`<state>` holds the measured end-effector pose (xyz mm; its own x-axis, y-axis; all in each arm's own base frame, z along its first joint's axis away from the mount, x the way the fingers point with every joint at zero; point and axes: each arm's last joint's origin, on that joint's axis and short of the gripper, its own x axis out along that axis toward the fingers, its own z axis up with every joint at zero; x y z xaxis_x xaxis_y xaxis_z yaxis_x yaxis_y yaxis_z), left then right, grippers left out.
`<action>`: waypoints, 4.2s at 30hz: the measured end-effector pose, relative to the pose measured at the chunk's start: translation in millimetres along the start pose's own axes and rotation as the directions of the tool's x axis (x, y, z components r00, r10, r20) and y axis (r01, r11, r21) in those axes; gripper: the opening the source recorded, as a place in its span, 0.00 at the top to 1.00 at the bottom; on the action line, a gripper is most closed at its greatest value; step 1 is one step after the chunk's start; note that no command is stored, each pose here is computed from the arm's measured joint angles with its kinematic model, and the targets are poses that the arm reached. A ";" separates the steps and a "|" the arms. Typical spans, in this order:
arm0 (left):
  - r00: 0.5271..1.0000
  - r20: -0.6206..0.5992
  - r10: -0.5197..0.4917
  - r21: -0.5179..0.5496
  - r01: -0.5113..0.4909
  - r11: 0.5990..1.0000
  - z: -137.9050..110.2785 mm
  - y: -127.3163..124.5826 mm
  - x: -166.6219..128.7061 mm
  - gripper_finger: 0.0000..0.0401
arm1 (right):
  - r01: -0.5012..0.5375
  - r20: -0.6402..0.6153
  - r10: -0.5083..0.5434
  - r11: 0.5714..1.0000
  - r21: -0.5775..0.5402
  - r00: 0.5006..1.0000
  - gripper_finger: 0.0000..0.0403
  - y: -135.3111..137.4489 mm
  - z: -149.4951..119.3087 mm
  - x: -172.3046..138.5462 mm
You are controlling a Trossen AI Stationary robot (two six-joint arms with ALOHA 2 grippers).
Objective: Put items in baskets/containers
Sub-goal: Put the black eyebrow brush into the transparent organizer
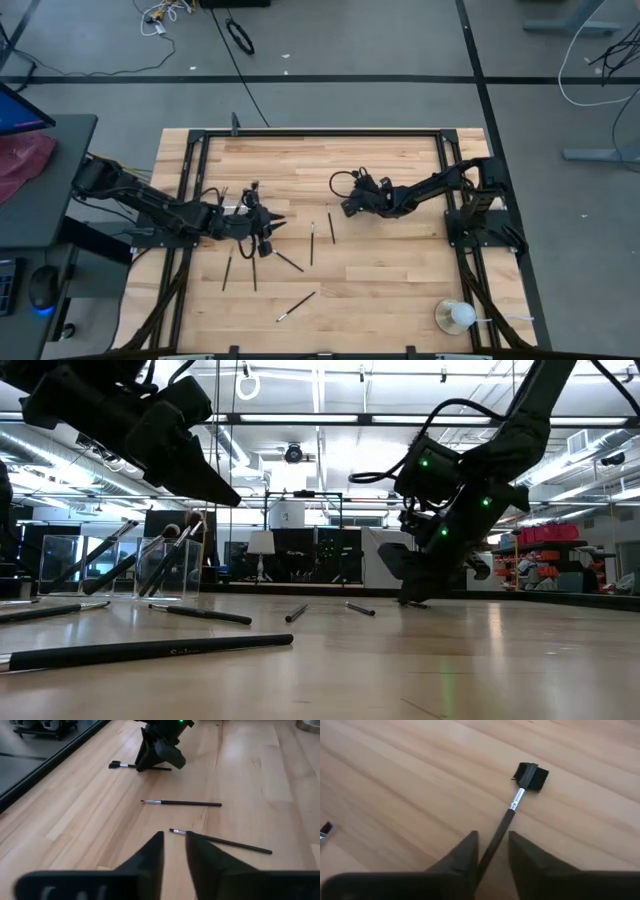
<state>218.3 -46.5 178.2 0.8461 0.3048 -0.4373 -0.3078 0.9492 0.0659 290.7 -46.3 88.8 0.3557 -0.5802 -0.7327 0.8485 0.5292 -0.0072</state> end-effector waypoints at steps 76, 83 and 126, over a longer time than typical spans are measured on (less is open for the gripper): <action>0.646 0.616 -0.450 0.325 0.311 0.893 63.3 -41.8 21.4 0.94 | -0.649 0.380 0.919 0.352 -0.674 0.103 0.98 99.3 10.2 -137.8; 0.737 0.531 -0.418 0.301 0.297 0.906 69.8 -31.8 6.3 0.95 | -0.623 0.430 0.867 0.485 -0.613 0.252 0.86 98.5 9.0 -130.1; 0.769 -0.522 0.369 -0.100 -0.484 0.869 9.2 76.5 -47.8 0.89 | -0.591 0.446 0.811 0.583 -0.557 0.379 0.67 96.9 5.8 -121.5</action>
<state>158.3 12.3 212.3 0.3103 0.5433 -0.7801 -0.7209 0.6694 0.1794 332.0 71.9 181.1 0.9975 -0.0673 0.0198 0.0663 0.9965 0.0503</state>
